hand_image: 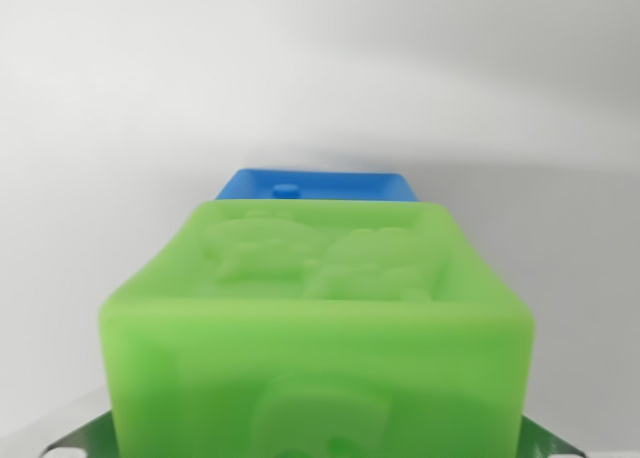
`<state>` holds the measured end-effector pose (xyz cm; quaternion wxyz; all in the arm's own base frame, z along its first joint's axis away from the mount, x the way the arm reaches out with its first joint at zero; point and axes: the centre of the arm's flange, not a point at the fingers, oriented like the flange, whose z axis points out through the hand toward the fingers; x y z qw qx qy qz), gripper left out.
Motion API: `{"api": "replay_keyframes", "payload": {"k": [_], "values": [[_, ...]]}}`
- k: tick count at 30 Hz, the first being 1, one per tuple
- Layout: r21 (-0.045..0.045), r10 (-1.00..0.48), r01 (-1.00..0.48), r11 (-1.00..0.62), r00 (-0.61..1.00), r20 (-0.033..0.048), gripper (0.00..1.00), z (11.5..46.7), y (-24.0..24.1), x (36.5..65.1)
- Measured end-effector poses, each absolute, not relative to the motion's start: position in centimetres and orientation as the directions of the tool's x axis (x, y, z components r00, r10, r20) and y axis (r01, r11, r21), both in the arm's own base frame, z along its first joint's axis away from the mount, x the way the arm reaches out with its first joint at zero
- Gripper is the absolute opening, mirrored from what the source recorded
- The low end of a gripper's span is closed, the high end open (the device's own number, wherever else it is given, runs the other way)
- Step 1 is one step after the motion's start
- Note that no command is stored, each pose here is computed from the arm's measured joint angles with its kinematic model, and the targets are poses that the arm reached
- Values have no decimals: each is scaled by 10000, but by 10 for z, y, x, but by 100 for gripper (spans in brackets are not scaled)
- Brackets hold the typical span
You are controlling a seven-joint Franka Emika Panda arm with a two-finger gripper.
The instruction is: Stack cube
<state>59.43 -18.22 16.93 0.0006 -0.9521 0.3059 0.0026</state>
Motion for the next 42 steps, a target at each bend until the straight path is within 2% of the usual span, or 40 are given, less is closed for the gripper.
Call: {"api": "replay_keyframes", "payload": {"k": [35, 42], "values": [[2, -5825, -5825, -8129, 8128, -48, 100, 170, -182, 595], [-2, -5824, -5824, -8129, 8129, -25, 100, 178, -183, 595]]}}
